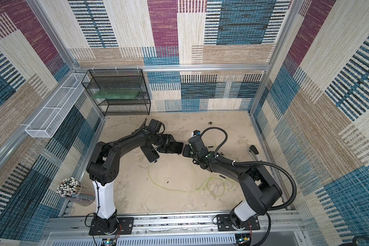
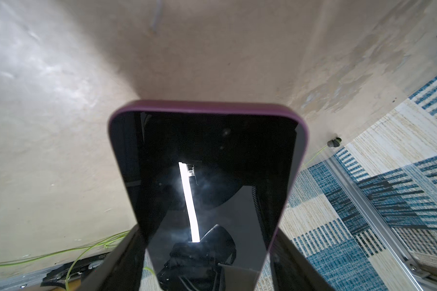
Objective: Plug wired earphones into phones
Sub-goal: Insert the wired earphone into the phone.
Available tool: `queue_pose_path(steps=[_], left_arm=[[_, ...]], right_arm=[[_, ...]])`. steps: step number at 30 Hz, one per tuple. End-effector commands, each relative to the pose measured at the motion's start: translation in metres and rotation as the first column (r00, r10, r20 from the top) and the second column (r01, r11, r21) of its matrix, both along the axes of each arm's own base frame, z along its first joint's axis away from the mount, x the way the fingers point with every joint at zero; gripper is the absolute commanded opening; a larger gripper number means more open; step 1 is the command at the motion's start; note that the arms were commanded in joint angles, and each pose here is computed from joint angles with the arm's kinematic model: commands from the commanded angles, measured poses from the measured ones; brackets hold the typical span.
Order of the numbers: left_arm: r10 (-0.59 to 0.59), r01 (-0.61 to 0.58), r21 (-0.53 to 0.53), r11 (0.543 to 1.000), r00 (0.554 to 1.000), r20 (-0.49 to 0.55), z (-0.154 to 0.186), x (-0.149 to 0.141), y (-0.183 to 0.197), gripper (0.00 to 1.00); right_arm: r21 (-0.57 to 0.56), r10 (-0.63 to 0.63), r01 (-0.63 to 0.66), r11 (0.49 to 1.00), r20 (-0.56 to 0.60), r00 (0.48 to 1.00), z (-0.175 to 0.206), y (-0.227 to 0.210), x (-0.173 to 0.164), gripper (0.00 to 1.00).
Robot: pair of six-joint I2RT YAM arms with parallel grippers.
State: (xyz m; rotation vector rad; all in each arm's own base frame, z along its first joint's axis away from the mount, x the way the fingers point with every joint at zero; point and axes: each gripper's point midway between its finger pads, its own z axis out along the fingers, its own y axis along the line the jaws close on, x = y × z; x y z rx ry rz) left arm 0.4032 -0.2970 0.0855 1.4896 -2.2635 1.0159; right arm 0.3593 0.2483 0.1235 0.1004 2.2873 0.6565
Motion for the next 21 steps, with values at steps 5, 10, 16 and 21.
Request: queue_pose_path(steps=[5, 10, 16, 21], left_arm=[[-0.096, 0.101, -0.201, 0.974, 0.995, 0.033, 0.043, -0.005, -0.034, 0.0], [-0.098, 0.103, -0.209, 0.972, 0.995, 0.033, 0.044, -0.005, -0.035, 0.0], [-0.096, 0.103, -0.222, 0.97, 0.994, 0.043, 0.049, -0.005, -0.038, 0.0], [-0.099, 0.107, -0.228, 0.968, 0.994, 0.048, 0.052, -0.006, -0.041, 0.0]], right_arm=[[-0.04, 0.128, -0.125, 0.991, 0.07, 0.989, 0.008, 0.017, 0.001, 0.0], [-0.08, 0.19, -0.183, 0.98, 0.092, 0.978, 0.01, 0.021, 0.0, 0.0], [0.064, 0.217, -0.226, 0.972, 0.125, 0.968, 0.013, 0.036, -0.004, 0.0], [0.129, 0.215, -0.233, 0.964, 0.139, 0.967, 0.016, 0.038, -0.003, 0.0]])
